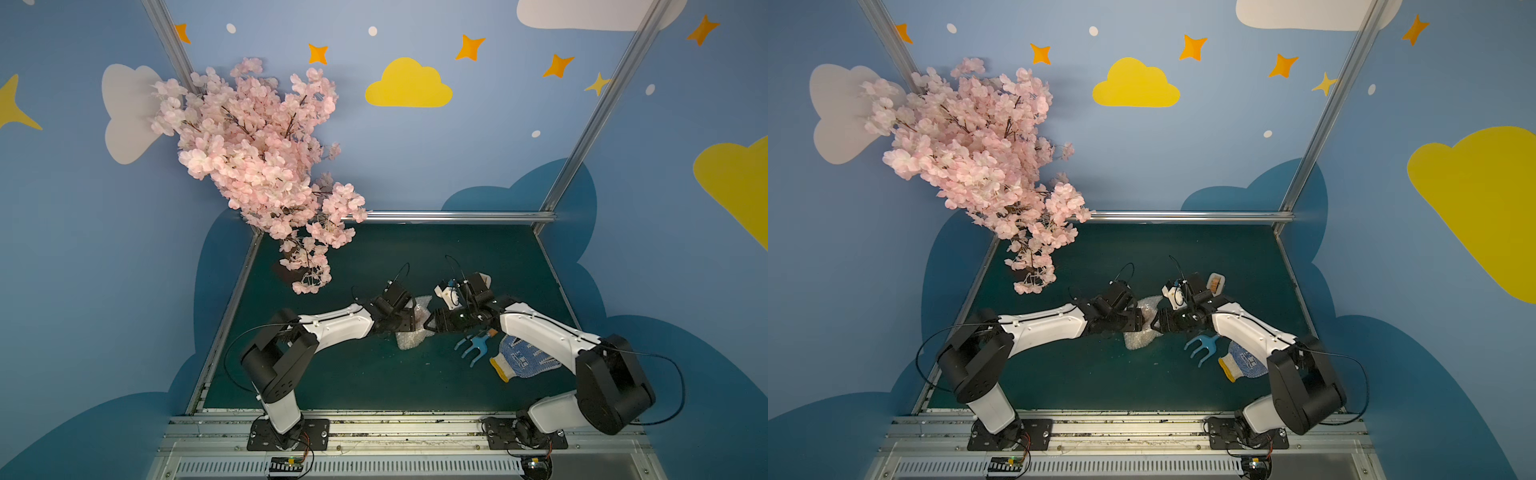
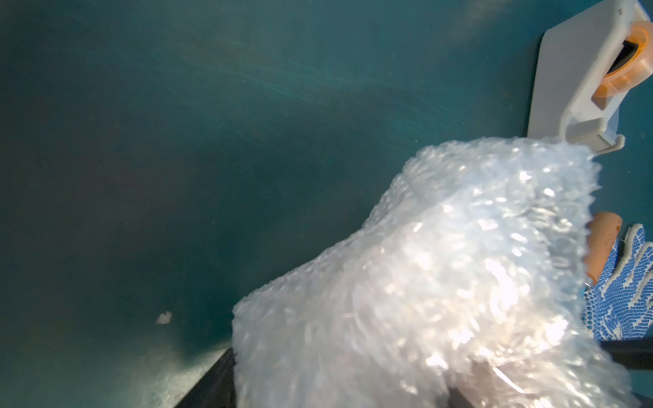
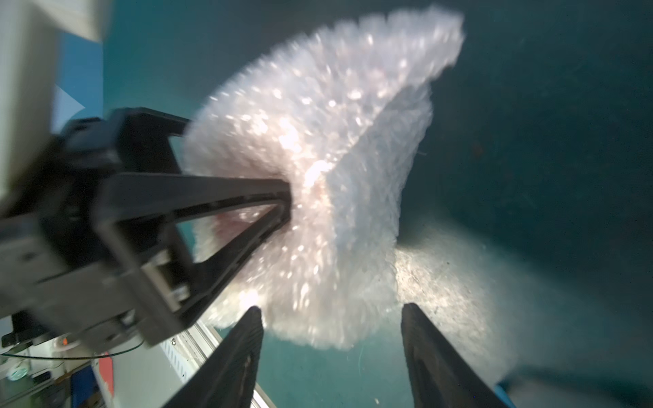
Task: Wrap mugs in bubble wrap
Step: Stick the tape on the bubble wrap, then reset both arms
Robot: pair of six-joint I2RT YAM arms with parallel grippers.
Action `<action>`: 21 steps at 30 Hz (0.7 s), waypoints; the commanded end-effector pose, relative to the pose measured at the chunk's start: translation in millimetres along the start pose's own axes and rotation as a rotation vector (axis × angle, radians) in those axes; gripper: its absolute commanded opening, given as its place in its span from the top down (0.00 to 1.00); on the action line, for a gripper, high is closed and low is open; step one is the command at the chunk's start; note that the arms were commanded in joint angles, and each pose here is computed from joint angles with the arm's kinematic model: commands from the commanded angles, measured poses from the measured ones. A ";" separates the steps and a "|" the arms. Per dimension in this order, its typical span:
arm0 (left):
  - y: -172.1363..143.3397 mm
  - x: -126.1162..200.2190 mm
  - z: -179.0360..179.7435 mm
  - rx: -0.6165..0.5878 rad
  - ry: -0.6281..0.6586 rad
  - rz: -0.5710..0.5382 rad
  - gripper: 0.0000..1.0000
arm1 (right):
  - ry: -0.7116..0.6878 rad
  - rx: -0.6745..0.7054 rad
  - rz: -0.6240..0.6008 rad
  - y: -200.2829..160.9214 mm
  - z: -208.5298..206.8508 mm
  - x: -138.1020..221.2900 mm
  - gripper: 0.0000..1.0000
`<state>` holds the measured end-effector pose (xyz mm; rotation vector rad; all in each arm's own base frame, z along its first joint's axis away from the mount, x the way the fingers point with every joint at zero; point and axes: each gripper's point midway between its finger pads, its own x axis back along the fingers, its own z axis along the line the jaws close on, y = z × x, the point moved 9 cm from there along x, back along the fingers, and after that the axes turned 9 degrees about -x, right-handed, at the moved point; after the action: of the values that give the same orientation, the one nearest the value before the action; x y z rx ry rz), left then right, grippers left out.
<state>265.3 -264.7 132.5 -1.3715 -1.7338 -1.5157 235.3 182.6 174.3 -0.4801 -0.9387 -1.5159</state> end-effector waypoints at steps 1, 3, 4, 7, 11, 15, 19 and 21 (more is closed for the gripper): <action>-6.1 9.2 2.9 -0.006 0.023 0.025 0.20 | -0.030 0.049 -0.128 -0.4 5.8 26.8 0.36; -2.2 18.6 0.7 -0.001 0.012 -0.004 0.18 | -0.064 0.048 -0.195 -1.2 4.3 37.4 0.36; 0.8 24.1 -0.1 0.002 0.007 -0.021 0.17 | -0.078 0.046 -0.225 -1.0 3.8 42.7 0.36; 7.6 38.9 -2.9 0.000 0.000 -0.055 0.15 | -0.105 0.044 -0.286 -1.5 2.5 53.7 0.36; 10.3 56.6 -3.5 0.000 -0.007 -0.080 0.14 | -0.138 0.040 -0.374 -1.4 1.4 68.8 0.35; 5.2 77.2 2.7 0.015 0.005 -0.104 0.14 | -0.179 0.031 -0.460 -1.6 -1.5 85.4 0.32; -5.5 120.4 25.3 0.051 0.102 -0.230 0.11 | -0.276 0.023 -0.578 -1.8 -9.6 104.8 0.26; -11.2 141.9 43.0 0.040 0.181 -0.355 0.05 | -0.386 0.026 -0.655 -0.4 -19.7 112.0 0.25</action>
<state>219.3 -202.1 225.9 -1.1548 -1.9583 -1.6185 215.9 116.3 250.4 -0.3791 -1.3433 -1.9625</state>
